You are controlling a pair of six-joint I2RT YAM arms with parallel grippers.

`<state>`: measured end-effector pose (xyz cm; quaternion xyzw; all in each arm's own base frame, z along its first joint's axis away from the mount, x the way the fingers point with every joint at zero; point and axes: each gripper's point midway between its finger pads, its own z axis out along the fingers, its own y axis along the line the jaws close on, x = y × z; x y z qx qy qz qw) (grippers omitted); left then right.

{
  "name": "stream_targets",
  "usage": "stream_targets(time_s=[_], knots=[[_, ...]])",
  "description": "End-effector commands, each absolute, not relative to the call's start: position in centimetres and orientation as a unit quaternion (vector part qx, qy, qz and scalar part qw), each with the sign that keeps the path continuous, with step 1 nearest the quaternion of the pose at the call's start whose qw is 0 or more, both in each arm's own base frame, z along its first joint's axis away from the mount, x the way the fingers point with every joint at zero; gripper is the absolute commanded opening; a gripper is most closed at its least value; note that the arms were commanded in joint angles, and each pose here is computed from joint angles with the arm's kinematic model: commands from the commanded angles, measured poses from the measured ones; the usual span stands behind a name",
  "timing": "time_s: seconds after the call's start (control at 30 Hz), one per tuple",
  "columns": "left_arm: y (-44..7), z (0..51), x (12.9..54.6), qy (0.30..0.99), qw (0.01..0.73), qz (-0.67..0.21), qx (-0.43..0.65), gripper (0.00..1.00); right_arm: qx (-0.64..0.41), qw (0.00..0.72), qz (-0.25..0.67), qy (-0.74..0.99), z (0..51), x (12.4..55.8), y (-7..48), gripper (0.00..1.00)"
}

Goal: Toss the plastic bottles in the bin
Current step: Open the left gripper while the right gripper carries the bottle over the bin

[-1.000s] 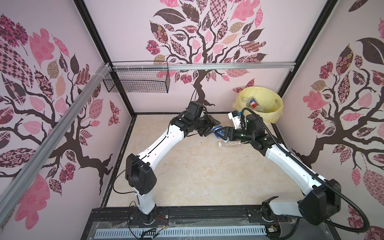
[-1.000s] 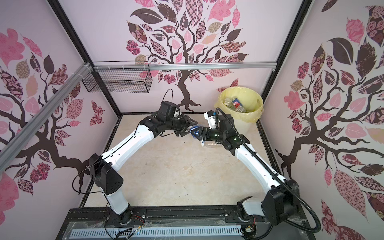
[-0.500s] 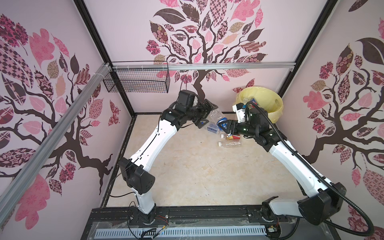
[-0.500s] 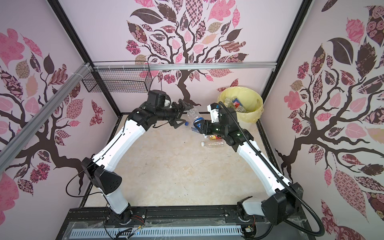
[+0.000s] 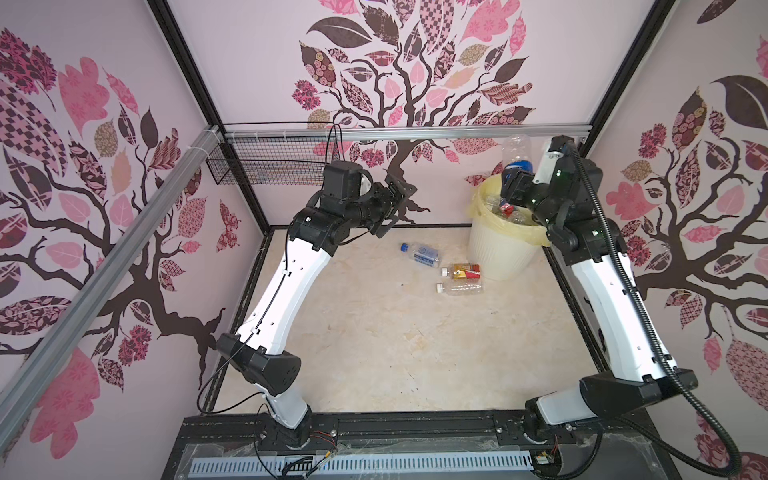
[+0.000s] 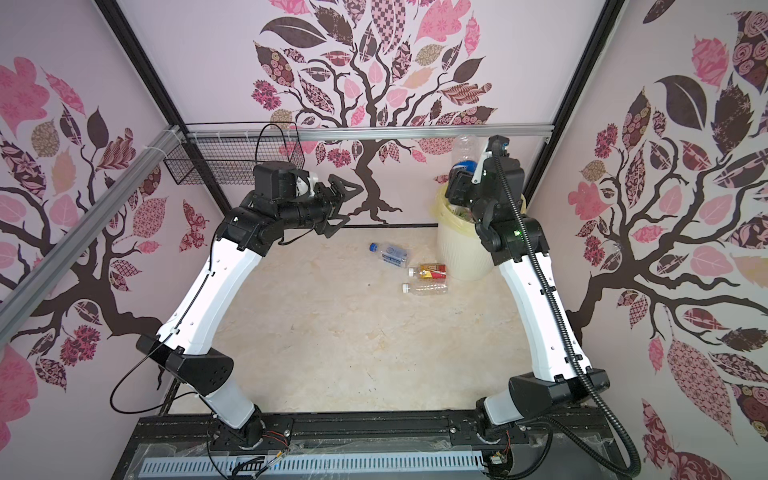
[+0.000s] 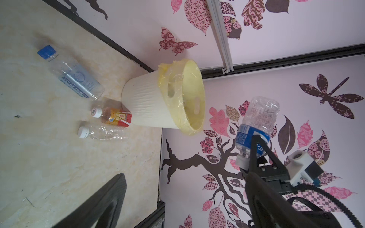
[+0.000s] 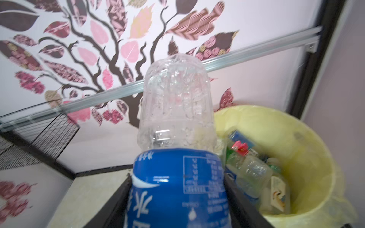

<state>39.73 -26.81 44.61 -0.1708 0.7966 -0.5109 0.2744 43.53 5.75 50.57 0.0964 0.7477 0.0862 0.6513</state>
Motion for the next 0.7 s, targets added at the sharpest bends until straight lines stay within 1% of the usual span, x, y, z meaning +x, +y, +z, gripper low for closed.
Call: stream_targets(time_s=[0.0,0.07,0.1,0.17,0.2,0.23,0.43,0.67], knots=[[-26.3,44.4,38.9,0.803,0.281,-0.501,-0.161,0.97,0.126,0.618,-0.007,0.776,46.7,47.3,2.3,0.63],[-26.2,43.8,38.7,0.805,0.275,-0.499,-0.166,0.97,0.147,0.590,-0.031,0.793,43.7,49.8,0.1,0.65],[-26.2,43.4,38.7,0.806,0.272,-0.498,-0.168,0.97,0.152,0.574,-0.043,0.804,41.9,51.2,-0.8,0.69],[-26.1,42.8,38.5,0.809,0.266,-0.495,-0.171,0.97,0.160,0.546,-0.057,0.820,40.2,53.1,-1.8,0.84],[-26.1,42.6,38.4,0.811,0.264,-0.493,-0.173,0.97,0.170,0.535,-0.075,0.824,40.1,53.4,-2.4,0.94],[-25.9,42.3,38.4,0.812,0.264,-0.490,-0.174,0.97,0.182,0.532,-0.086,0.823,40.5,53.3,-2.9,0.99],[-26.2,40.9,38.5,0.820,0.250,-0.485,-0.176,0.97,0.190,0.578,-0.069,0.791,44.8,51.7,-2.9,1.00],[-26.8,39.9,38.6,0.825,0.238,-0.481,-0.176,0.97,0.181,0.581,-0.045,0.792,45.8,49.4,-2.0,1.00]])
